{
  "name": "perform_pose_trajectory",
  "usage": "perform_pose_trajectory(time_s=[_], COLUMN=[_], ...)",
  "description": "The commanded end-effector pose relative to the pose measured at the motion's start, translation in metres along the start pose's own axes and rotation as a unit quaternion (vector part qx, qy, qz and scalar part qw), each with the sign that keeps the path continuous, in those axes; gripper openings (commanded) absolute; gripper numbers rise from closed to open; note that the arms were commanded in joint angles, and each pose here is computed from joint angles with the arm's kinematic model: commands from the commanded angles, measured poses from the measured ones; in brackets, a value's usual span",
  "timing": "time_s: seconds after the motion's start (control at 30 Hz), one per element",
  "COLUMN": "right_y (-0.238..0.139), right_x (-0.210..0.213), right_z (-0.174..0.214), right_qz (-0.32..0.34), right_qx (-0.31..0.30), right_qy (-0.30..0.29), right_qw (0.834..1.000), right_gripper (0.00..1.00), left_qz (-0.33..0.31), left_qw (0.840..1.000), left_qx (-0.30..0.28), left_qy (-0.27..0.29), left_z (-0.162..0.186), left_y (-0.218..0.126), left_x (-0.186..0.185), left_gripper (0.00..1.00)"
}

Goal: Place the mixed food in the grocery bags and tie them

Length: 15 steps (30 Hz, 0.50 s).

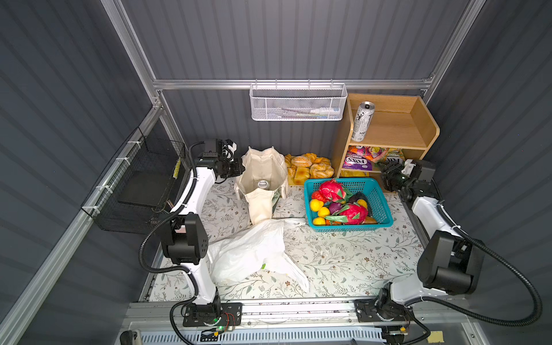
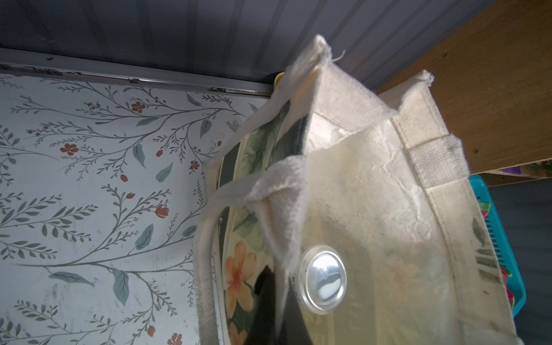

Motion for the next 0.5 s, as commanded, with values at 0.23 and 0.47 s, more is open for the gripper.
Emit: perform_pose_trajectory(time_s=[0.23,0.47], right_y=[0.036,0.055], right_x=[-0.003,-0.014], right_z=[-0.029,-0.032], right_qz=[-0.034,-0.028], right_qx=[-0.028,-0.026], right_qy=[0.034,0.04], right_qw=[0.998,0.998], right_gripper=[0.58,0.57], left_qz=[0.002,0.001], left_qw=[1.0,1.0], left_qx=[0.029,0.03], left_qy=[-0.004,-0.002], left_z=[0.009,0.009], left_y=[0.006,0.008], left_x=[-0.004,-0.006], left_gripper=[0.0,0.0])
Point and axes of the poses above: each gripper's point midway between its finger pads, its own y axis out along the fingers, its own x axis along the line the jaws close on, z = x × y, the point moved 5 cm from there along -y, back along the fingers, and after that the axes turned 14 degrees about -y, right-handed, at the moved point
